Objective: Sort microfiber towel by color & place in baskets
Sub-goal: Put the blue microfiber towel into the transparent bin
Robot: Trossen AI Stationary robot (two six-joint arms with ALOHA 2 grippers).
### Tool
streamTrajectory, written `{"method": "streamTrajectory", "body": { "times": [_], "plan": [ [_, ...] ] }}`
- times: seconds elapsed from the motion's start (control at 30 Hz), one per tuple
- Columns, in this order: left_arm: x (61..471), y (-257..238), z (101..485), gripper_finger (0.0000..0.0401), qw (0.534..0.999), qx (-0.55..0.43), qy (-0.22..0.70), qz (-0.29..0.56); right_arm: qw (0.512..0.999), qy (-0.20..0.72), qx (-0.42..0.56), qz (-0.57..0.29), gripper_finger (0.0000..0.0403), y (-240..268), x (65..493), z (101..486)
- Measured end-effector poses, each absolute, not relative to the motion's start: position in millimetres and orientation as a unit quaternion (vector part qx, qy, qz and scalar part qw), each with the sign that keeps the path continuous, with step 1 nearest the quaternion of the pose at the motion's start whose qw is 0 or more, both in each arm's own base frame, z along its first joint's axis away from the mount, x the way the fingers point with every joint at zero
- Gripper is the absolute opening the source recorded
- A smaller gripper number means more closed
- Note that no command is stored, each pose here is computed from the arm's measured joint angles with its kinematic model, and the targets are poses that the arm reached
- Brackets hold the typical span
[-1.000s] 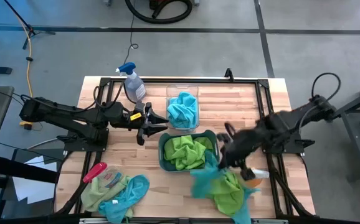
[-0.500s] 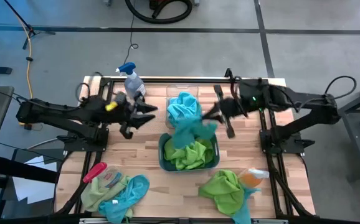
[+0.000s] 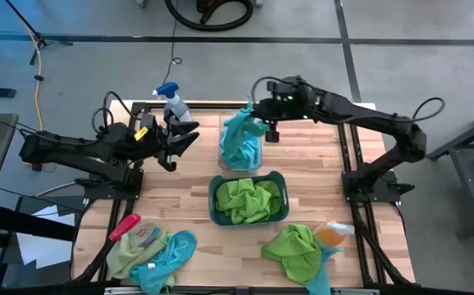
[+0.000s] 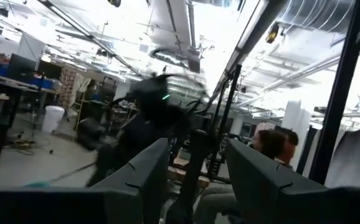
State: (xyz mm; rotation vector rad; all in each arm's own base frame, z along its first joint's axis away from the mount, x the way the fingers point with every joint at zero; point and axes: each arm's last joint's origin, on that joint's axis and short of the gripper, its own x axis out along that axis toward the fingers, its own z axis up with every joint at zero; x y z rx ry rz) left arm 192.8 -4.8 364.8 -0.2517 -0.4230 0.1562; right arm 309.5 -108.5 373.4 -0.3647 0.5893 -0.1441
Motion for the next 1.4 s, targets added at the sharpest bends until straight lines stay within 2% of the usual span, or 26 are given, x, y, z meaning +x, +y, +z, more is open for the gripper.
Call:
{"method": "streamTrajectory", "body": {
  "times": [0.2,0.57,0.77,1.13,1.4],
  "plan": [
    [191,-5,368,0.0149,0.965,-0.114,-0.224,0.078,0.911,0.352,-0.201,-0.079,0.0000,-127,330,340],
    [184,-5,377,0.0149,0.954,-0.099,-0.271,0.074,0.866,0.460,-0.186,-0.064,0.0000,-132,367,277],
    [181,-5,379,0.0149,0.955,-0.095,-0.277,0.056,0.819,0.552,-0.155,-0.022,0.0000,-131,392,263],
    [176,-5,381,0.0149,0.955,-0.079,-0.280,0.061,0.810,0.570,-0.134,0.023,0.0000,-138,429,243],
    [176,-4,381,0.0149,0.953,-0.084,-0.280,0.079,0.722,0.682,-0.103,0.054,0.0000,-145,422,189]
  ]
}}
